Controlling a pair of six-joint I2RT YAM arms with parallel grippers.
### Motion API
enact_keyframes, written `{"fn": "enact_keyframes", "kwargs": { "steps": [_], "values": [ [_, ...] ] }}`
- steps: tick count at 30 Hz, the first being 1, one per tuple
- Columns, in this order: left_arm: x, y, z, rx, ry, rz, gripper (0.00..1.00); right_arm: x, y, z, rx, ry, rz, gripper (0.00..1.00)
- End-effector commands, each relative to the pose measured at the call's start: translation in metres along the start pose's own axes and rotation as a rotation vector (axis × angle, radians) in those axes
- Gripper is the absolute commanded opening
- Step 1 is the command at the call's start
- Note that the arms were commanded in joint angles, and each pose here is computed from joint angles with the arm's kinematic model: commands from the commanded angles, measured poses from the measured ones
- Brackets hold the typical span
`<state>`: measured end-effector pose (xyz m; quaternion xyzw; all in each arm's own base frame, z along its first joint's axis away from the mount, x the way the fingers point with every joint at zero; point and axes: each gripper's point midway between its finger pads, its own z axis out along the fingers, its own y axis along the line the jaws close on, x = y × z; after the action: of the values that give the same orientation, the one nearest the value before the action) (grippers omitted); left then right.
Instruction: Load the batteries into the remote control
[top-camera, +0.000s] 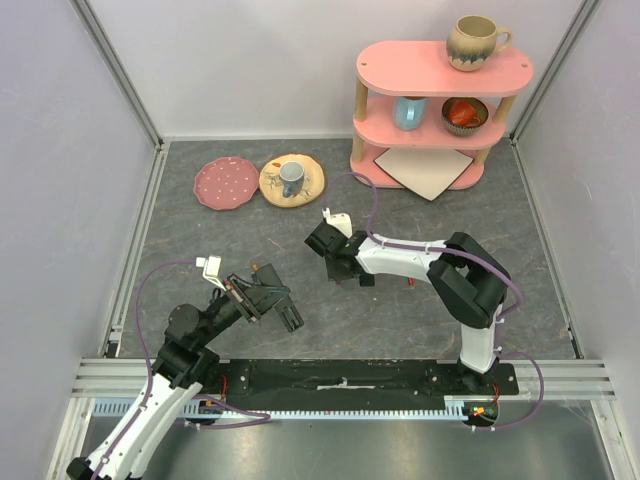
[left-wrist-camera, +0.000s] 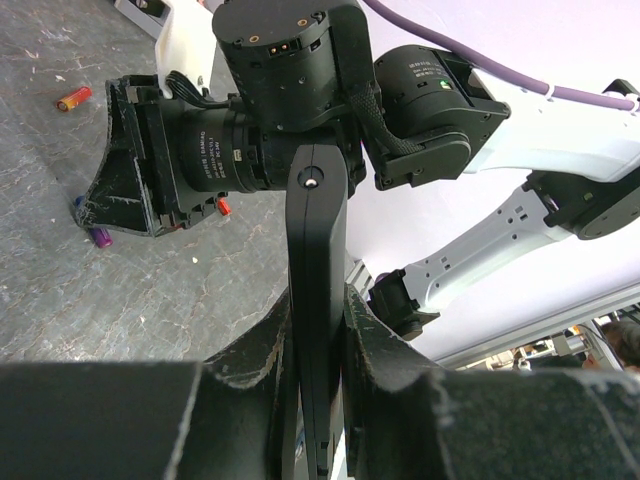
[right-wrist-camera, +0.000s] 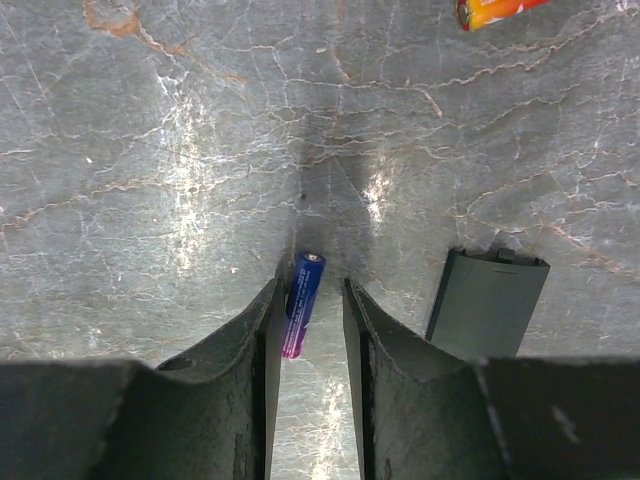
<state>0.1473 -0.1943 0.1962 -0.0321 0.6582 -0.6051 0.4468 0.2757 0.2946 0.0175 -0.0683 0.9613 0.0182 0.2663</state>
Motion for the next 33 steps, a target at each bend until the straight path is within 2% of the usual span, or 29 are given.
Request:
{"fn": "enact_keyframes", "kwargs": {
  "steps": [1, 18, 22, 28, 33],
  "values": [
    [0.009, 0.013, -0.002, 0.011, -0.009, -0.018, 0.02, -0.012, -0.002, -0.002, 0.036, -0.024, -0.022, 0.36],
    [0.01, 0.015, -0.002, 0.009, -0.006, -0.019, 0.02, -0.01, -0.004, -0.001, 0.04, -0.021, -0.038, 0.15],
    [0.009, 0.016, -0.001, 0.003, -0.011, -0.025, 0.02, -0.017, -0.003, -0.011, 0.018, -0.044, -0.031, 0.0],
    [0.002, 0.014, 0.002, 0.008, -0.044, -0.041, 0.02, -0.051, -0.004, -0.082, -0.108, -0.235, -0.016, 0.0],
    [-0.002, 0.017, 0.011, -0.008, -0.045, -0.07, 0.02, -0.068, 0.0, -0.164, -0.317, -0.43, -0.048, 0.0]
  ]
}}
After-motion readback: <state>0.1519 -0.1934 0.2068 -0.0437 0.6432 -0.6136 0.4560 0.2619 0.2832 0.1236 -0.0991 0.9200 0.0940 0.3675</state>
